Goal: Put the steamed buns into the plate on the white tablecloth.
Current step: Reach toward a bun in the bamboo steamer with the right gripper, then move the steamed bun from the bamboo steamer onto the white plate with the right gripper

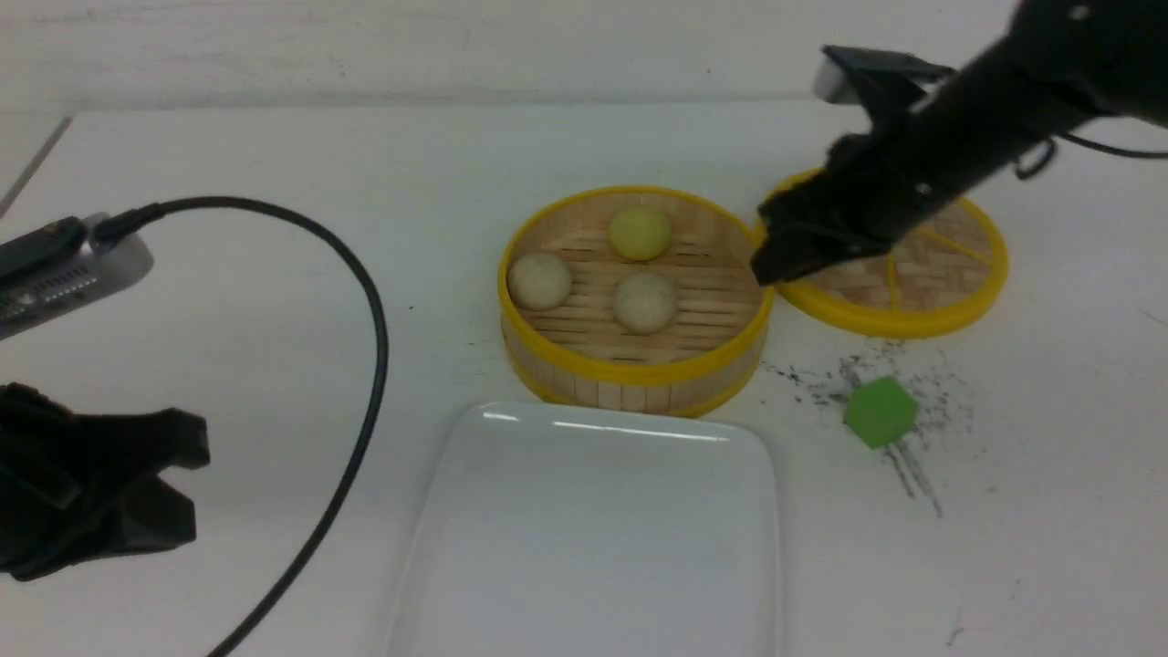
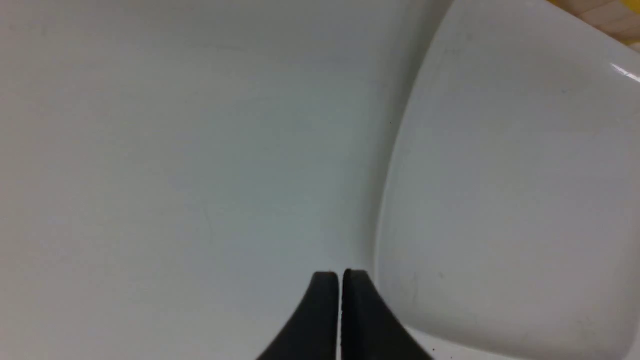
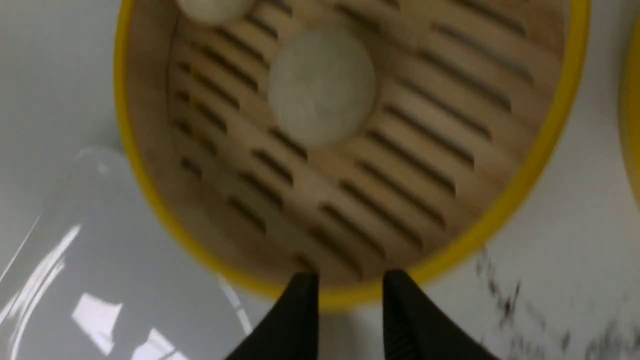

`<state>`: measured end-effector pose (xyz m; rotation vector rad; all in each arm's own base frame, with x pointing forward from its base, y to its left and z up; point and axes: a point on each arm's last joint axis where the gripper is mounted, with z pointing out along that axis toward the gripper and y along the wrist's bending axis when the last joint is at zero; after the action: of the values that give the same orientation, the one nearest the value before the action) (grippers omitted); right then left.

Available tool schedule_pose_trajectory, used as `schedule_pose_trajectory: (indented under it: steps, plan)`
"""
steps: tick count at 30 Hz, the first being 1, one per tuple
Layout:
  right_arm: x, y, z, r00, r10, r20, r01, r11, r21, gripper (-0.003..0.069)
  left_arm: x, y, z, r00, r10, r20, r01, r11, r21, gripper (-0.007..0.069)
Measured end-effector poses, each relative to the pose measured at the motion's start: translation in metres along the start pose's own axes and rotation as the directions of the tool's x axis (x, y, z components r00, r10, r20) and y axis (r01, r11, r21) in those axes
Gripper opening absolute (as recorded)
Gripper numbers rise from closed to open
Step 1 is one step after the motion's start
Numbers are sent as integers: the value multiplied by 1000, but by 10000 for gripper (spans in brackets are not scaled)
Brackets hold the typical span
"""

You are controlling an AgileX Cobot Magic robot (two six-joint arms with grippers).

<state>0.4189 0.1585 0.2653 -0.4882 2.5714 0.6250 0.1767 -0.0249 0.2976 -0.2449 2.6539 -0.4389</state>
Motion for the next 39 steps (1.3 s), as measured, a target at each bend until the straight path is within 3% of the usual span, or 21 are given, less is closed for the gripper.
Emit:
schedule_pose_trajectory:
  steps: [7,14,17,20,21,22,23,25,30,32,35,39]
  plan:
    - [-54,-4,67,999,-22,50,20,998,52,364,1,-1,7,997,-22,-71,23,1000,12,63]
    - [-67,-6,110,994,-55,96,49,997,59,375,1,-1,6,997,-21,-72,22,1000,12,76]
    - [-64,-7,120,995,-67,79,62,996,63,342,1,-1,6,997,-21,-71,22,1000,12,81]
    - [-62,-4,120,994,-95,56,90,992,84,169,0,-1,6,998,-21,-58,22,1000,13,87]
    - [-63,-3,120,994,-99,54,94,992,89,156,0,-1,6,998,-21,-57,22,1000,13,87]
    - [-62,-1,117,993,-111,42,106,989,99,69,-1,-1,6,998,-21,-55,22,1000,13,90]
    - [-63,1,111,992,-124,29,120,986,112,26,-1,-1,6,998,-21,-54,22,1000,13,91]
    - [-64,4,102,991,-137,10,134,983,124,9,-1,-1,6,998,-21,-54,22,1000,13,93]
    - [-69,20,53,983,-183,-27,185,974,134,8,-1,-1,6,998,-21,-54,22,1000,13,101]
    - [-78,38,7,977,-210,40,203,970,136,8,-1,-1,6,998,-21,-54,22,1000,13,105]
    - [-78,51,-25,974,-212,75,201,970,134,8,-1,-1,6,998,-20,-54,21,1000,13,107]
    - [-40,66,-57,989,-146,-25,148,982,113,8,-1,-1,6,998,-20,-54,21,1000,13,111]
